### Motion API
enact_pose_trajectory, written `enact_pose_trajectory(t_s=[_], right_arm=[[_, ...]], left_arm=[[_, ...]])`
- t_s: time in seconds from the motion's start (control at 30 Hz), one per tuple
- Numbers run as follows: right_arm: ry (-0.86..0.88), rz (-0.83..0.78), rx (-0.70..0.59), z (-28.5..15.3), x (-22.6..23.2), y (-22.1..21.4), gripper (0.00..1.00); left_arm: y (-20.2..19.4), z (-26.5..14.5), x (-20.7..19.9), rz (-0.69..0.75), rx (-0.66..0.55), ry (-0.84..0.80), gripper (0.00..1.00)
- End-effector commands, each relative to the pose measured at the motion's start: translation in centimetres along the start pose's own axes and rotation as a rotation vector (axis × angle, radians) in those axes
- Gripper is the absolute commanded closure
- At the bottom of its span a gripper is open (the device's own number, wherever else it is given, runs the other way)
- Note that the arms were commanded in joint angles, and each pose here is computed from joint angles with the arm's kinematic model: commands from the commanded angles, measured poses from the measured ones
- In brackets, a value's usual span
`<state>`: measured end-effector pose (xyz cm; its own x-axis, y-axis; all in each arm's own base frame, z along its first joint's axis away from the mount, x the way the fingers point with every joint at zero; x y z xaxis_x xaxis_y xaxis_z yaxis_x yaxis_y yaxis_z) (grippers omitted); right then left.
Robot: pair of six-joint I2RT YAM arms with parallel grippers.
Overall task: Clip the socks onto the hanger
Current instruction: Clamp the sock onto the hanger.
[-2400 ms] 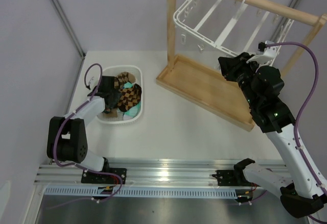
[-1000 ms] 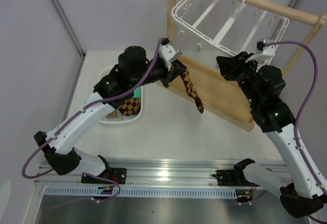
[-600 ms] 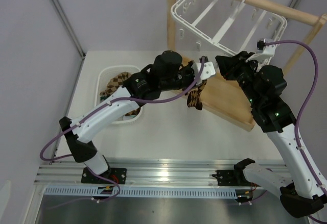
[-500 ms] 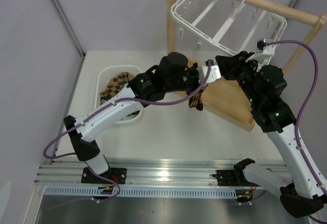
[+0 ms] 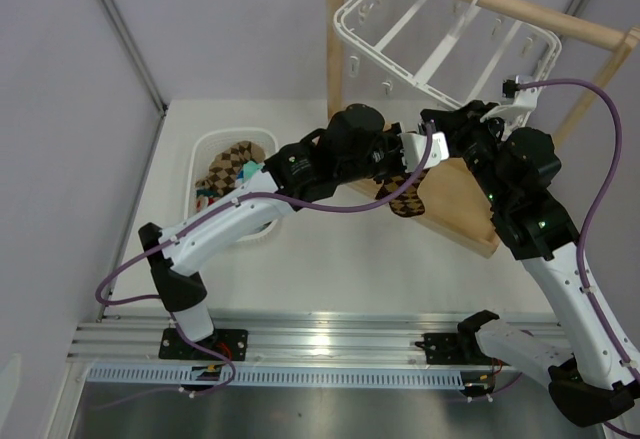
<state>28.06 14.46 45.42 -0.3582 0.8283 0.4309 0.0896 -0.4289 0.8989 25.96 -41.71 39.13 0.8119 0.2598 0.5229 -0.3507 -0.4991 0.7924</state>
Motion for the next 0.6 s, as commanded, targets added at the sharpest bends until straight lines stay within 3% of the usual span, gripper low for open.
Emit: enact_pose_trajectory(t_s=[0.0,0.57], right_arm=[[0.082,0.002,0.039,-0.5,1.8,-0.4,1.00],[0.181,-0.074,0.022,-1.8,3.0,0.1,1.00]], left_arm=[[2.6,-0.8,2.0,0.027,-0.065,0.076,0.99],[0.9,0.0,2.9,0.058,-0.032,0.104,0.99]])
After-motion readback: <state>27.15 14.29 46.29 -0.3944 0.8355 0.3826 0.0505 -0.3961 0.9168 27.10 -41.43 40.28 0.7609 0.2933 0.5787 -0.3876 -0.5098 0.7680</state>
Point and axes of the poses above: each gripper's point midway between its finger pads, its own z axis out along the fingers, its own x axis along the line the jaws close on, y = z × x, the point moved 2 cm from there along -z, back along the fingers
